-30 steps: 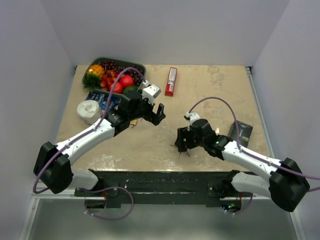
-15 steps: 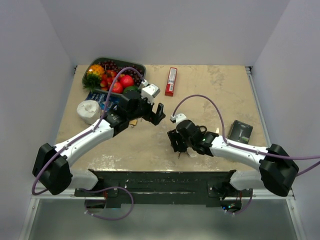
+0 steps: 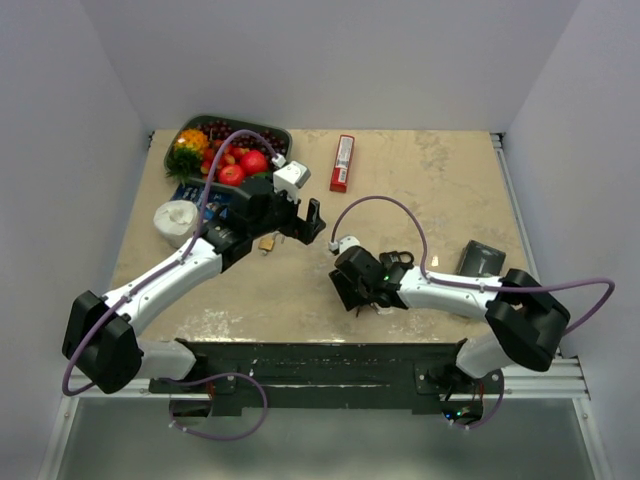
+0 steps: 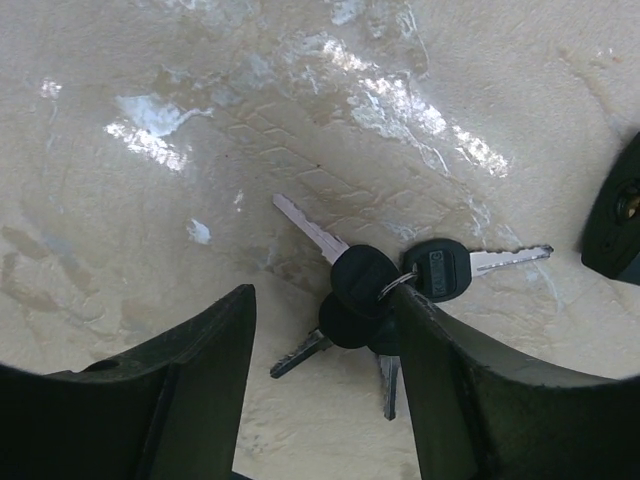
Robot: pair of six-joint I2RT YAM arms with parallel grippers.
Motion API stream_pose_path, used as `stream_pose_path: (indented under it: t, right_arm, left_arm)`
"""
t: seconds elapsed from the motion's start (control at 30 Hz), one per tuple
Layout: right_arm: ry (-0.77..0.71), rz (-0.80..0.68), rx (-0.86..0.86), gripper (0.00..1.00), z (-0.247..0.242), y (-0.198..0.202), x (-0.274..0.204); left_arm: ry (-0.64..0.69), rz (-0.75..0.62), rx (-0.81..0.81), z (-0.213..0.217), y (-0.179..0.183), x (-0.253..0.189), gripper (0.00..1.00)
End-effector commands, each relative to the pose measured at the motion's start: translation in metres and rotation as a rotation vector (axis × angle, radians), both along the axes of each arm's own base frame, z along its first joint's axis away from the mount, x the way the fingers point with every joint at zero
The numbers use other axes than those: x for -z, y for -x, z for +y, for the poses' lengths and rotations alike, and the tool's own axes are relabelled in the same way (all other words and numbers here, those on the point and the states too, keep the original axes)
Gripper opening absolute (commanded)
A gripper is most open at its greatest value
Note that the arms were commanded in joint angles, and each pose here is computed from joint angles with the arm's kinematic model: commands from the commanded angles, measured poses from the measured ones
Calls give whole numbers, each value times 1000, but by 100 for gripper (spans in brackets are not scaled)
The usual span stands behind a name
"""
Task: Unlock with the key
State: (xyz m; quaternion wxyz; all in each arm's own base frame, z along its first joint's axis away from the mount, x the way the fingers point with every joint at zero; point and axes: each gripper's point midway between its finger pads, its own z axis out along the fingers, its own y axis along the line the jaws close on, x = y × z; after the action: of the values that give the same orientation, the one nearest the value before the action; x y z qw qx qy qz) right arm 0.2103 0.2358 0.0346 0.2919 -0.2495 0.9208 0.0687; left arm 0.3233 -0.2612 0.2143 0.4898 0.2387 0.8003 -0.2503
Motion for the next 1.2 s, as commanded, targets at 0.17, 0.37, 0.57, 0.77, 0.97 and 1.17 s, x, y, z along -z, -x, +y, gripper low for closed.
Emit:
stream_pose_path:
  t: [0.17, 0.37, 0.57, 0.77, 0.97, 1.17]
  right_arm:
    - [40, -56, 135, 54, -4, -19, -8]
    - [67, -41, 153, 50, -5, -20, 0]
    - [65, -20, 140, 42, 1, -19, 8]
    - [52, -18, 124, 22, 3, -18, 7]
    - [-10, -58, 110, 9, 5, -18, -14]
    - [-107, -101, 117, 0, 8, -18, -39]
  left_arm:
    - [43, -33, -19, 2, -2, -21, 99]
    - [42, -38, -24, 4, -2, -23, 99]
    - [42, -37, -27, 5, -2, -23, 99]
    - [40, -39, -33, 6, -3, -23, 99]
    - [40, -37, -40, 7, -4, -22, 99]
    - [43, -39, -32, 6, -4, -21, 99]
